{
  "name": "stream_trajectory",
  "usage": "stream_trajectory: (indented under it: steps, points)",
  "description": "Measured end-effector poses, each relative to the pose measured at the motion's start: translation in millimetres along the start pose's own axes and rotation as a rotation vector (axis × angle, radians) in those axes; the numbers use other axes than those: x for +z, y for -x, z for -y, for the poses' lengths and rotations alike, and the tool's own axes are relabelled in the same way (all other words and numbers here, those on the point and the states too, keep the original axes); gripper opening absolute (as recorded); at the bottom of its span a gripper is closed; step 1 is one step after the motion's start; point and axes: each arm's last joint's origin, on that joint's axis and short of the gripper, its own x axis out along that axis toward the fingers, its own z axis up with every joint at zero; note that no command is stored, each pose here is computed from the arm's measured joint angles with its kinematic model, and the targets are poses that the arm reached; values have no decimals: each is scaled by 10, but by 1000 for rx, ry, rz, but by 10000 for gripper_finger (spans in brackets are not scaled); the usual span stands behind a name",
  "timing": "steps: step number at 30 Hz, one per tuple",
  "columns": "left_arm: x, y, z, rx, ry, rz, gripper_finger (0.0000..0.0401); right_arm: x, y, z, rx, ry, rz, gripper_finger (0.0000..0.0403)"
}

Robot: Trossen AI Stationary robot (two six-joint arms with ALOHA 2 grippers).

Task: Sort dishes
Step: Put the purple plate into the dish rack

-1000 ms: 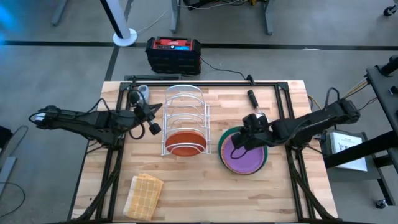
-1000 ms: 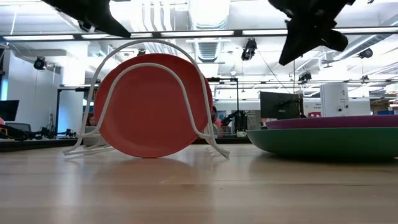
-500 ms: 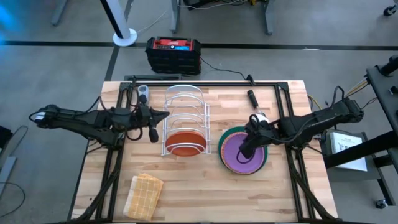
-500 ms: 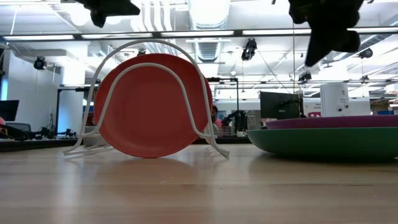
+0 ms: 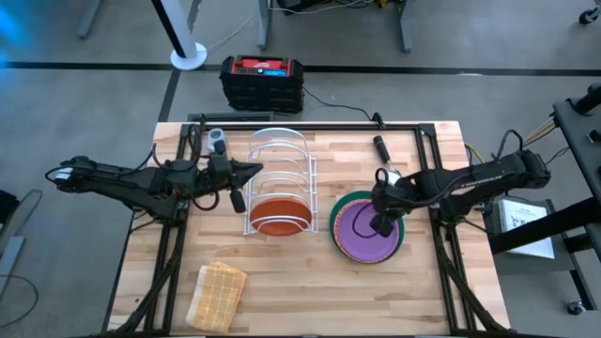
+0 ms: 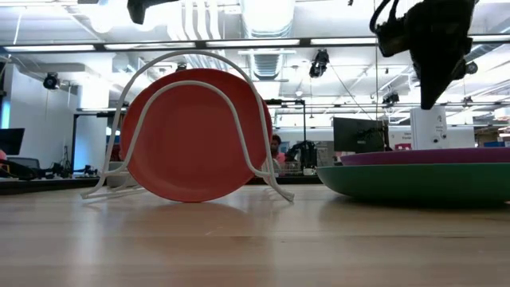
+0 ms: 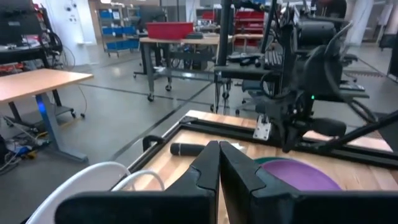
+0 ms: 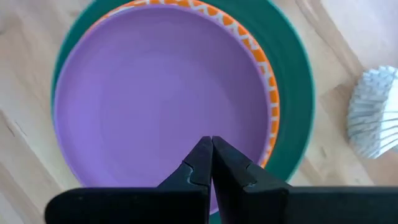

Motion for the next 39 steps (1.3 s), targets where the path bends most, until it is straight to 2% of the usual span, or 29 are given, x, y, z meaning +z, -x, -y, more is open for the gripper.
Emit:
stream_trajectory:
  steps: [15,22,25,31,36,39]
  points:
    - [13,-92,41,37,-33,48,0,242,-30,320,-29,141,13,0]
    - [8,-115,52,46,-52,51,0,239,-51,334,-9,287,-2,0]
    - [8,-115,52,46,-53,52,0,231,-73,340,-11,304,-8,0]
    - [6,-116,52,47,-69,51,0,233,-170,296,87,348,21,2]
    - [7,-116,52,48,-80,51,0,190,-312,295,106,455,42,29]
    - [7,-116,52,48,-81,50,0,188,-349,313,55,476,64,56]
